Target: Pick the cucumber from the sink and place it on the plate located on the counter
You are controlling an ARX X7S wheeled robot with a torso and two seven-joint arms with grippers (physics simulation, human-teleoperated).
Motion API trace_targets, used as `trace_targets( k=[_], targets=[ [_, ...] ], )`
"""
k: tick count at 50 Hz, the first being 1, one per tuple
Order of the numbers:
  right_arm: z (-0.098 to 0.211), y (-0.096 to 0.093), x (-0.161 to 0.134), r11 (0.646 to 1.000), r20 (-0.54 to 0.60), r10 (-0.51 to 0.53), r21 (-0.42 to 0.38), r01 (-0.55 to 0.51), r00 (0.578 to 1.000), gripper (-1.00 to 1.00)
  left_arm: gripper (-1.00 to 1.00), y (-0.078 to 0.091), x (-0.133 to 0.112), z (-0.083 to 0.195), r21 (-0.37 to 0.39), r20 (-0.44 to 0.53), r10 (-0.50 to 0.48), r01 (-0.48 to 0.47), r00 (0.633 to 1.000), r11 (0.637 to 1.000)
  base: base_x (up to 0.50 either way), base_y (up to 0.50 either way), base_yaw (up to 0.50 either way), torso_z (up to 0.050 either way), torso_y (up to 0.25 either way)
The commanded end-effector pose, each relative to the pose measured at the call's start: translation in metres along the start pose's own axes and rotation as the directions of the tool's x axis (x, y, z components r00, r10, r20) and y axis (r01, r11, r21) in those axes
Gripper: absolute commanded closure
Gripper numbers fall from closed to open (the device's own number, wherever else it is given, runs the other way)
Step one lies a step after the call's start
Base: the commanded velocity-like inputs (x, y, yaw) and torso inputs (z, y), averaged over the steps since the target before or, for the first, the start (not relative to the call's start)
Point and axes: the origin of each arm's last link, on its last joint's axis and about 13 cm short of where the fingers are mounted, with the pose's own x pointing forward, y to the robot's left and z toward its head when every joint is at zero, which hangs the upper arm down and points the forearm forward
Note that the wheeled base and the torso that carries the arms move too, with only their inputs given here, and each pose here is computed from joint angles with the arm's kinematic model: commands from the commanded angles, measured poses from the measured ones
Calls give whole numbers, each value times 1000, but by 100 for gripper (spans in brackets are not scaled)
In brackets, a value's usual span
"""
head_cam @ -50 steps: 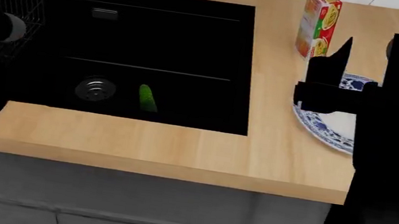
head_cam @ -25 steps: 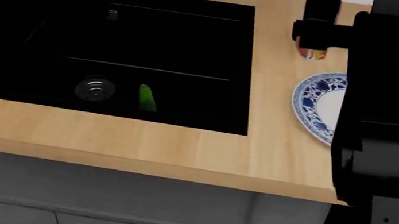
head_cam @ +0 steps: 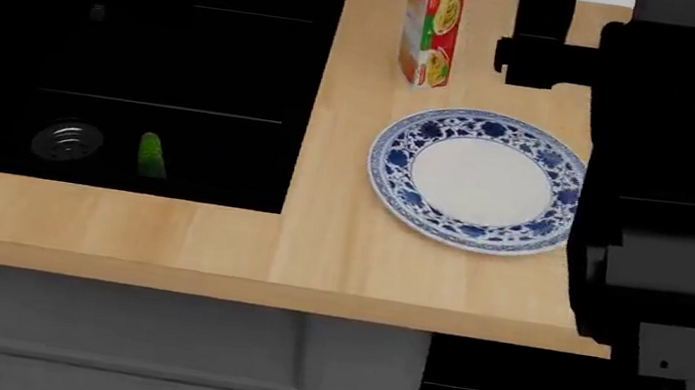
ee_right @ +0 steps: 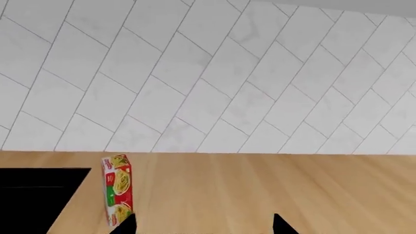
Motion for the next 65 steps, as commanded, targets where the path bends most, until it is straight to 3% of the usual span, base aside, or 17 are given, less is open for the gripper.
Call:
trace_targets(
  k=[1, 65],
  targets=[
    [1, 7, -1, 999, -5, 32, 0, -32, 999, -100, -100, 7, -2, -1, 3, -1, 21, -21, 1000, 1000, 0, 0, 0, 0, 0],
    [-2, 8, -5, 999, -36, 40, 24, -39, 999, -100, -100, 10, -8, 3, 2, 21, 19, -19, 1000, 1000, 389, -32, 0, 0, 0]
  ],
)
